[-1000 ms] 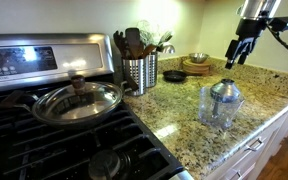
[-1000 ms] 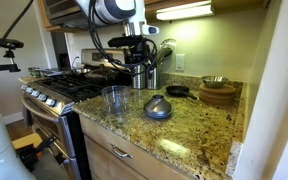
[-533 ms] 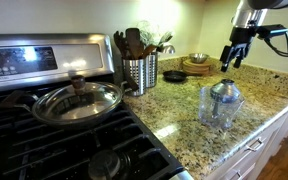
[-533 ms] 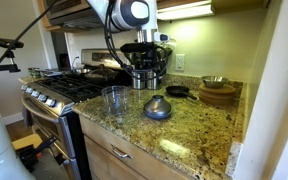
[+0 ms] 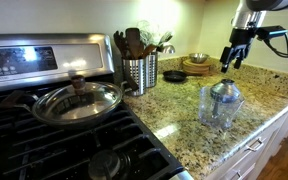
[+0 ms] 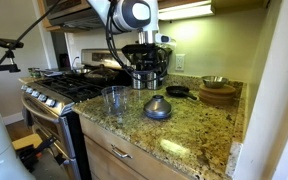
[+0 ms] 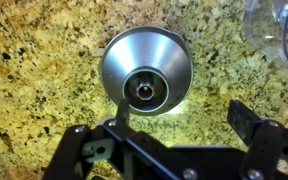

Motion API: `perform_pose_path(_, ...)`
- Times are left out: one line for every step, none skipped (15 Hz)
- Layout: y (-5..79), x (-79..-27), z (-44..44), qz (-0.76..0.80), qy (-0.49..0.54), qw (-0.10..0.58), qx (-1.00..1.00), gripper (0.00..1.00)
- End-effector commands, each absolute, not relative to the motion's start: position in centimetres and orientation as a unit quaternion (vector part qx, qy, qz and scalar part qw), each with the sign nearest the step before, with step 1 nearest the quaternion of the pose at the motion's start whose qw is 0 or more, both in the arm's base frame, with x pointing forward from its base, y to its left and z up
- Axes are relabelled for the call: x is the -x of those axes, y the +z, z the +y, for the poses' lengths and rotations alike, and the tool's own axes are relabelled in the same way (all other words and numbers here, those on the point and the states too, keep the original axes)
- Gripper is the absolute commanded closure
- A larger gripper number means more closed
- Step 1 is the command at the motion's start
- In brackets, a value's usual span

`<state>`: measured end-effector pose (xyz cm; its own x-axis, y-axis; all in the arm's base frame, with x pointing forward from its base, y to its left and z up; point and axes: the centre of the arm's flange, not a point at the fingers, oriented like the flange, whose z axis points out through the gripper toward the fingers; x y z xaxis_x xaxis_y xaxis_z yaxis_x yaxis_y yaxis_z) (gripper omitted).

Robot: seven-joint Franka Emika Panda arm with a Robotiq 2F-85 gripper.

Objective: Put the slicer in the container then put the grey cover on top of the container

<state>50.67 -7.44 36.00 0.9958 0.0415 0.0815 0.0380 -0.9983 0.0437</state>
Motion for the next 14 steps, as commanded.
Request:
perform_pose_path(34.8, -50.9, -8.8, 0.008, 0.035, 0.022, -0.999, 0.0)
perform_pose_path(34.5, -50.9, -8.9, 0.007, 0.033, 0.024, -0.999, 0.0)
perform_pose_path(34.0, -50.8, -9.1, 0.009, 0.038, 0.029, -0.999, 0.0)
perform_pose_path(33.7, -50.9, -9.3, 0.01, 0.04, 0.031, -0.999, 0.0)
perform_pose_path(33.3, -51.1, -9.5, 0.008, 0.037, 0.029, -0.999, 0.0)
perform_pose_path(33.0, -51.2, -9.6, 0.007, 0.035, 0.027, -0.999, 0.0)
perform_pose_path(32.7, -51.2, -9.7, 0.005, 0.031, 0.024, -0.999, 0.0)
perform_pose_path(32.4, -51.2, -9.8, 0.005, 0.027, 0.023, -0.999, 0.0)
perform_pose_path(32.2, -51.2, -9.8, 0.004, 0.022, 0.02, -1.0, 0.0)
perform_pose_path(31.9, -51.1, -9.8, 0.005, 0.021, 0.021, -1.0, 0.0)
perform_pose_path(31.7, -51.1, -9.8, 0.008, 0.025, 0.024, -0.999, 0.0)
perform_pose_path(31.5, -51.1, -9.8, 0.009, 0.028, 0.026, -0.999, 0.0)
perform_pose_path(31.1, -51.3, -9.9, 0.012, 0.034, 0.029, -0.999, 0.0)
perform_pose_path(30.9, -51.4, -10.0, 0.014, 0.039, 0.029, -0.999, 0.0)
